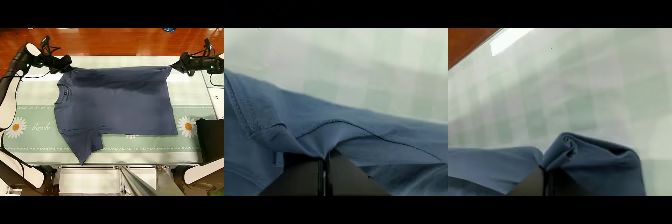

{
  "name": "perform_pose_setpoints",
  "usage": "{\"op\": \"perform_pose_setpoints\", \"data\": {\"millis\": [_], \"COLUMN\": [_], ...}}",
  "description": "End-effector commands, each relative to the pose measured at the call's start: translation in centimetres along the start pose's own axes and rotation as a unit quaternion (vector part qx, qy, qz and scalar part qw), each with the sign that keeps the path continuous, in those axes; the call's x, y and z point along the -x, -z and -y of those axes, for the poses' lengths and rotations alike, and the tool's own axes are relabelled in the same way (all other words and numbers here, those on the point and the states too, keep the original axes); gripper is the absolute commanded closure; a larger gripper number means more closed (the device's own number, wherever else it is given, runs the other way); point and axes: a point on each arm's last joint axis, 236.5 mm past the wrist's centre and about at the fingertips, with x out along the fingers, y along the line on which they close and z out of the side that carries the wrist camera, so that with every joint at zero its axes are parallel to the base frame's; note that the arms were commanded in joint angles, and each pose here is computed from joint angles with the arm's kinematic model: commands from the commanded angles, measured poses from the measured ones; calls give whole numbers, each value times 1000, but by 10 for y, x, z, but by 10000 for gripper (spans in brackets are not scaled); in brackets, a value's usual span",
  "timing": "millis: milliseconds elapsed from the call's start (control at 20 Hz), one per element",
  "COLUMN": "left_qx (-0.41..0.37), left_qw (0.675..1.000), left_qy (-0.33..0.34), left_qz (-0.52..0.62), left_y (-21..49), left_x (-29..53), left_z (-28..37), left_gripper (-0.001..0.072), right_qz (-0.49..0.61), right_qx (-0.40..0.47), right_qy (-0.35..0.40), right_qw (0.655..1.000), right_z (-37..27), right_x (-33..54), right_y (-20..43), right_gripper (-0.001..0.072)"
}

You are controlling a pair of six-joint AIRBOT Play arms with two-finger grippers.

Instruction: Fold the shirts.

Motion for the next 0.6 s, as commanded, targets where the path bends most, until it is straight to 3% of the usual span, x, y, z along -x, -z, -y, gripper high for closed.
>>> {"op": "perform_pose_setpoints", "data": {"millis": [0,200,550], "left_qx": [2,-55,-48], "left_qw": [999,989,965], "left_qy": [7,-16,-29], "left_qz": [-47,-136,-256], "left_y": [19,60,130], "left_x": [7,20,19], "left_z": [-3,-21,-46], "left_gripper": [690,690,690], "right_qz": [-31,-122,-177], "right_qx": [-4,18,8], "right_qy": [-2,45,86], "right_qw": [1000,991,980], "right_z": [5,30,62], "right_x": [2,11,3], "right_y": [11,55,93], "right_gripper": [686,686,686]}}
